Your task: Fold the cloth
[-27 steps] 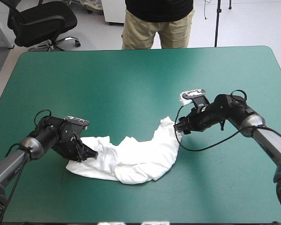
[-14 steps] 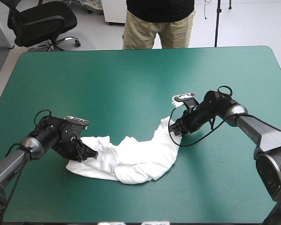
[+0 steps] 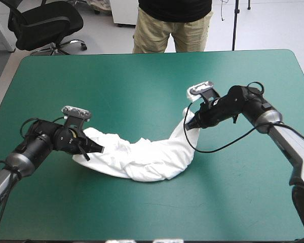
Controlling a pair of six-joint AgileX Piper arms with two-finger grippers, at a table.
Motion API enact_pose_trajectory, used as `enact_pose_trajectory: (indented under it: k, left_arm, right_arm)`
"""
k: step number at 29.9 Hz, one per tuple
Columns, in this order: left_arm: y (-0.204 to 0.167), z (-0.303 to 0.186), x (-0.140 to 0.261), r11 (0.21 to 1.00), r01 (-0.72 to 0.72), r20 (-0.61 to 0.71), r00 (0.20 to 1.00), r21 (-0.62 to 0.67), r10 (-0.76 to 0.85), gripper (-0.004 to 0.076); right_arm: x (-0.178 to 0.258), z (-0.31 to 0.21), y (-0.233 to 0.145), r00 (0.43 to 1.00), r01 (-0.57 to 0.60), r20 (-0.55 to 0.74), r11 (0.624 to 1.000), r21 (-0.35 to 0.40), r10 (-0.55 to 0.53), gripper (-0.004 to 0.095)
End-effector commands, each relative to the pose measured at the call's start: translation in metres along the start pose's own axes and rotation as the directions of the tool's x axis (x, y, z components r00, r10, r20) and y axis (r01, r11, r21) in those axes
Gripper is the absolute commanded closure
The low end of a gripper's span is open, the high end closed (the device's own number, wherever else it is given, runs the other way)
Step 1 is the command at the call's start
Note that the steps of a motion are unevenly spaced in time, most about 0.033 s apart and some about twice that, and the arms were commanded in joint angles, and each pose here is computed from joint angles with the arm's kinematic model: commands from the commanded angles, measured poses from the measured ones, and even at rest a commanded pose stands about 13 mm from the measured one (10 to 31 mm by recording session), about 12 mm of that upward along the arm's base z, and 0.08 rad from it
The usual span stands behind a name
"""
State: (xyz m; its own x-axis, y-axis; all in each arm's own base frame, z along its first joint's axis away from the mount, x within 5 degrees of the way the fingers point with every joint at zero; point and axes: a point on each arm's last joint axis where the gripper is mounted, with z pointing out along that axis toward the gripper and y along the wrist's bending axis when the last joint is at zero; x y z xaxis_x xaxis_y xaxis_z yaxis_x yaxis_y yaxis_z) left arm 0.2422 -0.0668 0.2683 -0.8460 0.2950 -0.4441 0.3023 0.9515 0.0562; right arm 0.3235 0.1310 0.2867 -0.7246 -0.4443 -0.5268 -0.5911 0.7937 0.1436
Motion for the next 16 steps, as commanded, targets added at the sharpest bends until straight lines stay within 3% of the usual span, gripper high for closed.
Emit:
enact_pose_trajectory:
  k: [1, 8, 12, 16]
  left_arm:
    - [0.005, -0.062, -0.026, 1.000, 0.013, 0.252, 0.968, -0.023, -0.007, 0.0741]
    - [0.012, -0.184, -0.057, 0.996, -0.016, 0.606, 0.793, -0.082, 0.063, 0.0741]
    - [0.014, -0.242, -0.061, 0.990, -0.041, 0.720, 0.682, -0.135, 0.126, 0.0741]
    - [0.017, -0.307, -0.058, 0.979, -0.036, 0.832, 0.522, -0.200, 0.189, 0.0741]
  right_arm:
    - [-0.025, -0.088, 0.019, 0.969, 0.077, 0.230, 0.994, 0.077, -0.092, 0.0924]
    - [-0.040, -0.210, 0.048, 0.837, 0.134, 0.492, 0.962, 0.238, -0.239, 0.0925]
    - [-0.039, -0.268, 0.067, 0.731, 0.141, 0.612, 0.945, 0.297, -0.301, 0.0925]
    - [-0.028, -0.323, 0.087, 0.622, 0.152, 0.693, 0.924, 0.352, -0.366, 0.0925]
